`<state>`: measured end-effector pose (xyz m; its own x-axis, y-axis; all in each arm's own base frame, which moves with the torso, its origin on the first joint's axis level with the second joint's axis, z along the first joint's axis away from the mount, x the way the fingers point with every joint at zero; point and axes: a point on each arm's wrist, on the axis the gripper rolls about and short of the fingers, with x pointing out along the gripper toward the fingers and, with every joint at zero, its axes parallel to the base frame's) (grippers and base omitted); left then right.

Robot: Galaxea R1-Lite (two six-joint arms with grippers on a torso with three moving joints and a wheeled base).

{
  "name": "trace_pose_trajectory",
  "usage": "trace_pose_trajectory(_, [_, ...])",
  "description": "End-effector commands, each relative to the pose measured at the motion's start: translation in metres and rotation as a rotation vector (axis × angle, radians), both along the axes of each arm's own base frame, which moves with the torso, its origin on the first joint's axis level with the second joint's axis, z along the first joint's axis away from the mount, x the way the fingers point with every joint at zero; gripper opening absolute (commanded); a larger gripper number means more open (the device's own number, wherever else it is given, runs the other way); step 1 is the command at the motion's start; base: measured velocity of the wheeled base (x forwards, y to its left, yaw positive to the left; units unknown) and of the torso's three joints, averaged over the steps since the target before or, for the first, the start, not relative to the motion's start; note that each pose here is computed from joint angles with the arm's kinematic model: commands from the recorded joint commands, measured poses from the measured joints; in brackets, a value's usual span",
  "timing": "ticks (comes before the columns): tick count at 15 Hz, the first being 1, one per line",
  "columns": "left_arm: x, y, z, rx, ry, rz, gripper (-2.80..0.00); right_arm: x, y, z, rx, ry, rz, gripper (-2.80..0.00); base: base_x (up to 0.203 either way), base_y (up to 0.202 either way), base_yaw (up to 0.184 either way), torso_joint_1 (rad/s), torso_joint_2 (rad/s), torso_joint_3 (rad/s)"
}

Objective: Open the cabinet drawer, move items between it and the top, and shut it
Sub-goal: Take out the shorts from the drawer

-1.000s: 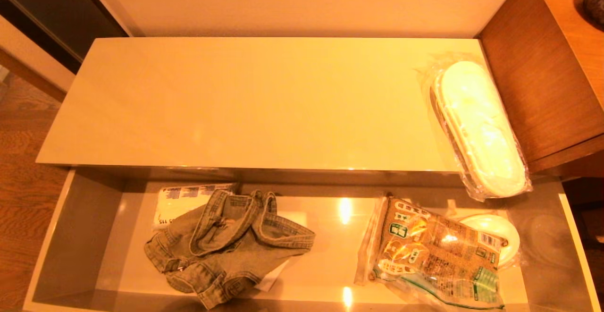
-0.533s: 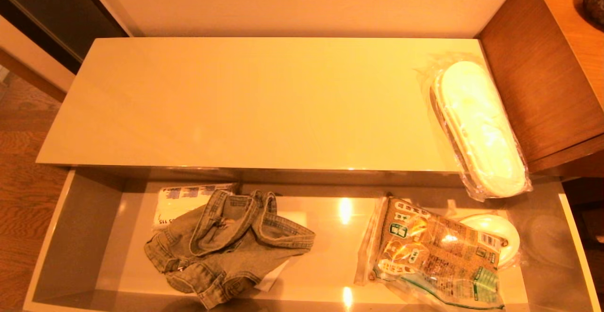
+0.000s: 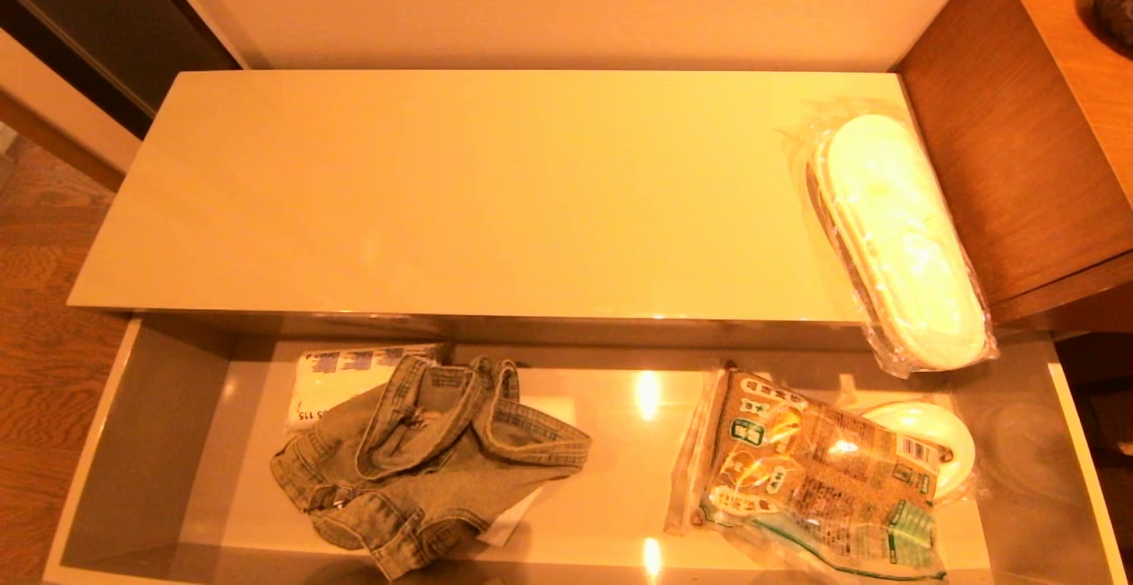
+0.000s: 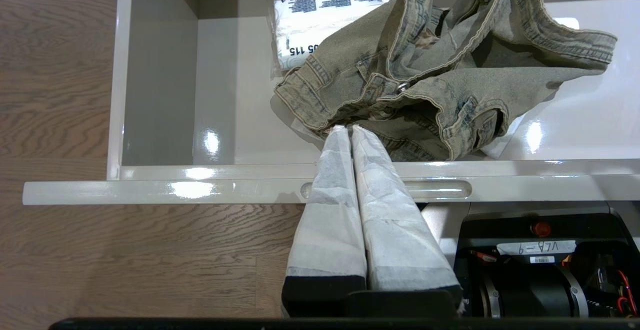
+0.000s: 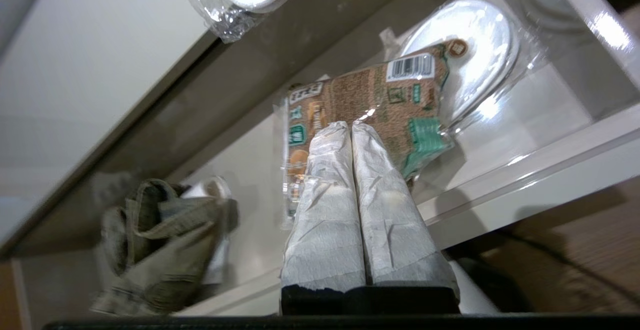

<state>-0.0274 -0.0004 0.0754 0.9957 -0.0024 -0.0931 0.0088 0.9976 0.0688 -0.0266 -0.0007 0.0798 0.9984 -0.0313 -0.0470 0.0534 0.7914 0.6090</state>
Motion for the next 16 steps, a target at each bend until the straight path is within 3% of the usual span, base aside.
trace_pose_trajectory(1, [-0.0001, 0.0000, 0.0000, 0.000, 0.000, 0.000, -2.80, 0.0003, 0.0000, 0.0002, 0.036, 0.002, -0.003, -2.80, 0.000, 0.000, 0.000, 0.000, 0.00, 0.000])
trace_pose_trajectory(10, [-0.0002, -0.0001, 0.0002, 0.002, 0.000, -0.002, -2.80, 0.0004, 0.0003, 0.0001, 0.014, 0.002, 0.014, -2.80, 0.000, 0.000, 0.000, 0.000, 0.00, 0.000])
trace_pose_trajectory(13, [-0.0002, -0.0001, 0.0004, 0.002, -0.001, -0.003, -2.80, 0.0002, 0.0010, -0.0003, -0.171, 0.000, 0.053, -2.80, 0.000, 0.000, 0.000, 0.000, 0.00, 0.000])
trace_pose_trajectory(16, [-0.0001, -0.0001, 0.0000, 0.002, 0.000, -0.002, -2.80, 0.0005, 0.0009, 0.0003, -0.422, -0.009, 0.057, -2.80, 0.000, 0.000, 0.000, 0.000, 0.00, 0.000])
